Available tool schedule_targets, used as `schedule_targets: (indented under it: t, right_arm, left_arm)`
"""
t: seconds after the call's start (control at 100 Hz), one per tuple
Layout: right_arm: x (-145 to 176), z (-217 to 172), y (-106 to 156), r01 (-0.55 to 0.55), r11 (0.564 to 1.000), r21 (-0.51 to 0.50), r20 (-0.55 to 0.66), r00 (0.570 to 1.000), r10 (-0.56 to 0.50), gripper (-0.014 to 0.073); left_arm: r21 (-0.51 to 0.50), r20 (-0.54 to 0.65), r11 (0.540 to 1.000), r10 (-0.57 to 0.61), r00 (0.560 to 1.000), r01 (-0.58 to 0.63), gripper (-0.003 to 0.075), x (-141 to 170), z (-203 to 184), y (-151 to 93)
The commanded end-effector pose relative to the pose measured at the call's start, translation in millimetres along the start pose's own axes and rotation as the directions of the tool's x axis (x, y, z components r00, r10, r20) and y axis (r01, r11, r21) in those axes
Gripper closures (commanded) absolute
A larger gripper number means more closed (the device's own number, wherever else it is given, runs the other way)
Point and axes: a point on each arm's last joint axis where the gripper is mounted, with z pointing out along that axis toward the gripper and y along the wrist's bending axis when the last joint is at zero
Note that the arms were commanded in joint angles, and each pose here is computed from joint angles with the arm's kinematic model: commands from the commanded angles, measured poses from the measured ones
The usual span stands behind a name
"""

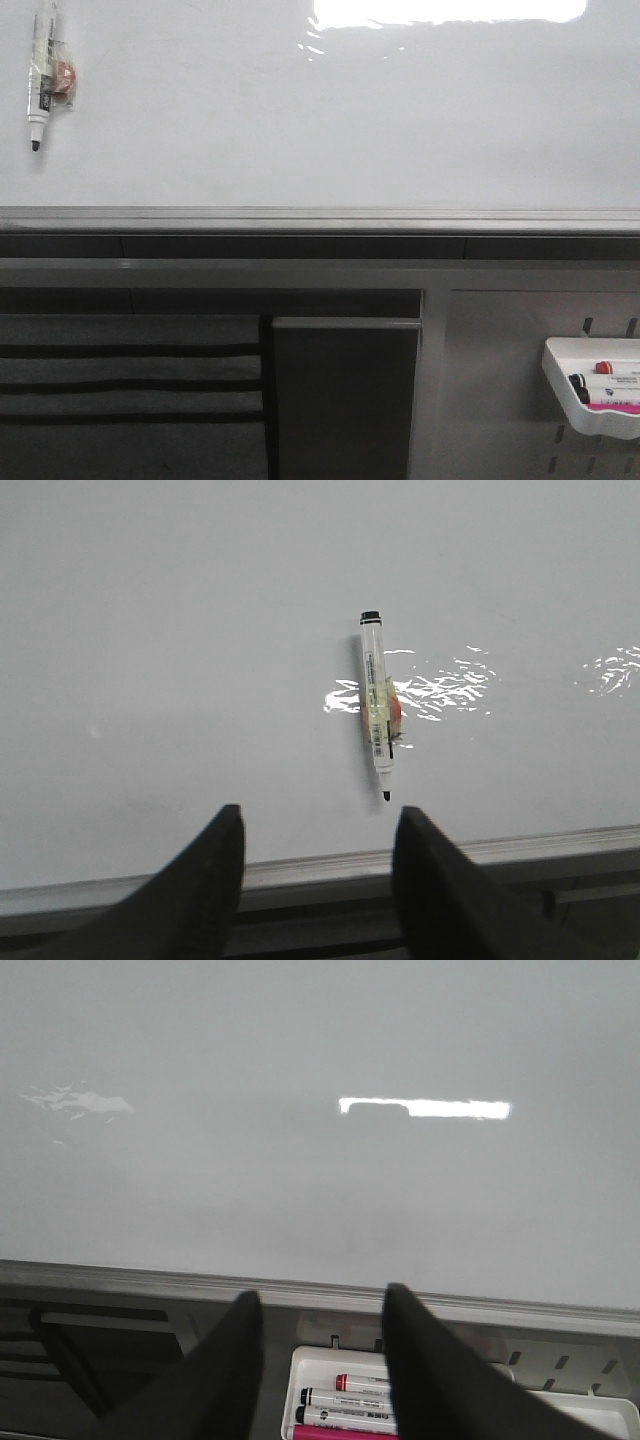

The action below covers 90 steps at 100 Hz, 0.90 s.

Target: Write number 3 on whiteboard

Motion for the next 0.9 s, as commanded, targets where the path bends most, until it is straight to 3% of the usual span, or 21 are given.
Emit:
schedule_targets:
  t: [0.0,0.27,0.38,0.56,0.89]
  right_arm:
    - [-19,-3,-2,0.009,1.000,0.019,0.116,0.993,-0.011,0.0187]
    - [-22,5,4,-0.005,0.999,-0.052,0.067,0.998,0.008,0.0198]
    - [-27,13,15,0.014,0.982,-0.186,-0.017,1.000,-0.017,0.0198]
    - [-32,24,34,0.023,0.907,-0.421,-0.128,0.988,-0.085,0.0198]
    - [-33,28,35,0.007,0.903,-0.429,-0.139,0.988,-0.073,0.0198]
  left_arm:
    - [0.000,0.087,1.000,0.012,0.996,-0.012,0.0255,-15,4,0]
    - [0.136,-0.059,0.990,0.048,0.997,-0.040,0.0266,-13,49,-13]
    - [0.159,-0.138,0.986,0.062,0.988,-0.039,0.0266,-13,79,-19]
    - [0.150,-0.207,0.988,0.057,0.977,-0.025,0.0266,-3,132,-24]
    - [0.105,-0.189,0.994,0.015,0.982,0.005,0.0266,20,203,-28]
